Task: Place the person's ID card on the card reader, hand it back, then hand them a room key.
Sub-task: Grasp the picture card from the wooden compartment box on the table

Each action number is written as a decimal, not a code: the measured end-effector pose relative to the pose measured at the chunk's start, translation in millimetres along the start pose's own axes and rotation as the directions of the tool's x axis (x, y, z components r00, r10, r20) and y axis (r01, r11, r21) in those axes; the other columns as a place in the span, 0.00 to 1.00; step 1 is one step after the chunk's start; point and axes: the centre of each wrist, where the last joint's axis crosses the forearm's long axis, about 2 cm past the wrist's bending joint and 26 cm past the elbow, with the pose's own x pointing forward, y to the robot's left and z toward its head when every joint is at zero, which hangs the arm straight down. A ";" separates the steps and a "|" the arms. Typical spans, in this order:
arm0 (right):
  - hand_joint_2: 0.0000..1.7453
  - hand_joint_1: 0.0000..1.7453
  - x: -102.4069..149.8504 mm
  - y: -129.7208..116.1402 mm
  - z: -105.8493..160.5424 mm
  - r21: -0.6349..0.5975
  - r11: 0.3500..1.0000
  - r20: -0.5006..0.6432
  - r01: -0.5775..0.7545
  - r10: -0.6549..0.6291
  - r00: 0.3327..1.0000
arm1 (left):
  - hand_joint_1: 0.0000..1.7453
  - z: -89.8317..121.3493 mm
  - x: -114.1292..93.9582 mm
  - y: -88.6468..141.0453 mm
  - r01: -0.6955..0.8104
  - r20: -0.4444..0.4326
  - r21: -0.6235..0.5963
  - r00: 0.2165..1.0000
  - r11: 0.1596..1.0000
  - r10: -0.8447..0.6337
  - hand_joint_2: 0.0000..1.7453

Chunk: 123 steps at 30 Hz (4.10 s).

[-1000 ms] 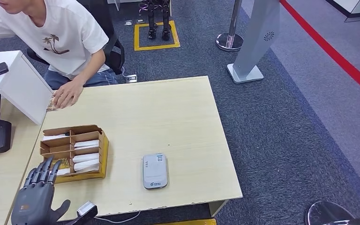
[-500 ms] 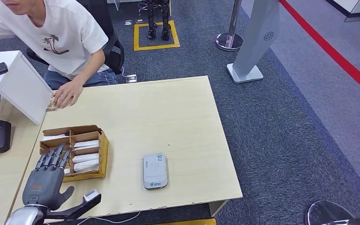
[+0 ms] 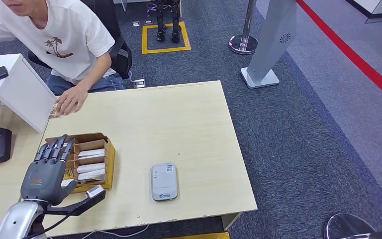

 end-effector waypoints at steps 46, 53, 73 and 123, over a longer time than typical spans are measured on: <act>0.00 0.00 -0.1 -0.1 0.0 -0.002 1.000 0.000 0.003 -0.003 1.000 | 0.00 5.6 2.9 -3.0 -0.047 0.040 -0.014 0.998 0.999 0.048 1.00; 0.00 0.00 -0.2 -0.1 0.0 -0.001 1.000 -0.002 0.007 -0.007 1.000 | 0.00 17.3 4.5 -10.8 -0.079 0.069 -0.061 0.994 0.995 0.083 1.00; 0.00 0.00 -0.2 -0.1 0.0 -0.001 1.000 -0.005 0.009 -0.009 1.000 | 0.00 42.1 6.9 -19.9 -0.087 0.064 -0.104 0.993 0.991 0.094 1.00; 0.00 0.00 0.0 -3.1 -0.8 -0.008 0.999 -0.004 -0.053 0.053 0.999 | 0.00 22.0 21.6 -34.4 -0.221 0.021 -0.188 0.973 0.957 0.229 1.00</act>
